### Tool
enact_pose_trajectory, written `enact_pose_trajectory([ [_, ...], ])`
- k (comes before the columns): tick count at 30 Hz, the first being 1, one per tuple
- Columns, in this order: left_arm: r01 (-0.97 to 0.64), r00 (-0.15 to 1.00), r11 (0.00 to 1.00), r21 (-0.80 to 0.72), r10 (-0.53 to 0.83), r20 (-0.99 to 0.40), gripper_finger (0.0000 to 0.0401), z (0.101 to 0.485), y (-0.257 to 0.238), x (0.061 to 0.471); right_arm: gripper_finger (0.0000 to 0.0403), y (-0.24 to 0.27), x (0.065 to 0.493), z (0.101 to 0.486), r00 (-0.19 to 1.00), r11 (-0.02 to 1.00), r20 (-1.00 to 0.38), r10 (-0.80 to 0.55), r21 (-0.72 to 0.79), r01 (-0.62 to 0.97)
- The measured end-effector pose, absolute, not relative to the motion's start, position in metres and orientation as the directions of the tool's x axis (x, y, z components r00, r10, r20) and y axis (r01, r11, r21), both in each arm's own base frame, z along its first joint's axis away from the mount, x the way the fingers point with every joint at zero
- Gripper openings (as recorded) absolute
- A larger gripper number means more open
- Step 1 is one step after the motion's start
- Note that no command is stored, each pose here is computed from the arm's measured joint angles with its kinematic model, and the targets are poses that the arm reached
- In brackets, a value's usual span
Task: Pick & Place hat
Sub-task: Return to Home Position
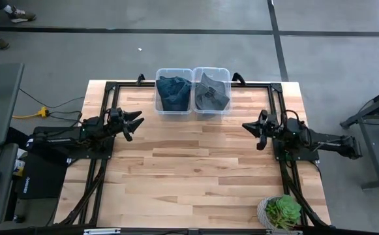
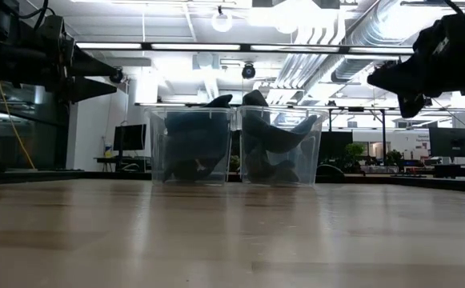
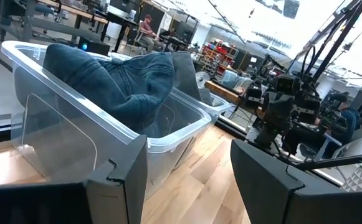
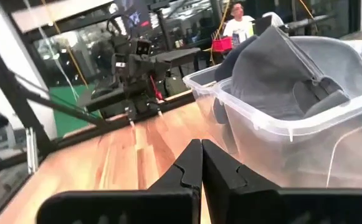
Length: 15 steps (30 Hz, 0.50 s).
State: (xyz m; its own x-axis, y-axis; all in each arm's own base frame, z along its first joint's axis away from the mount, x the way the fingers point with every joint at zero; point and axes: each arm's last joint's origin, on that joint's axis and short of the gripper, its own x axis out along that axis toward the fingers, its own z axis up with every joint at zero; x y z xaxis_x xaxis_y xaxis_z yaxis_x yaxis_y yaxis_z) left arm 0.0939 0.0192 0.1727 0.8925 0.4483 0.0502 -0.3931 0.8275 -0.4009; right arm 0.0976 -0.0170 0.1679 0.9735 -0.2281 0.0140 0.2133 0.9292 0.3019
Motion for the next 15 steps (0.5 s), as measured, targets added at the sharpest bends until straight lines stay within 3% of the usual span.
enact_pose_trajectory([
  [6, -0.392, 0.893, 0.828, -0.402, 0.448, 0.051, 0.0193, 0.1729, 0.0192, 0.0939, 0.0, -0.0153, 0.0979, 0.1669, 0.982, 0.955, 0.003, -0.187, 0.234, 0.181],
  [15, -0.391, 0.893, 0.827, -0.404, 0.447, 0.051, 0.0193, 0.173, 0.0192, 0.0939, 0.0, -0.0138, 0.0982, 0.1658, 0.991, 0.957, -0.007, -0.134, 0.257, 0.131],
])
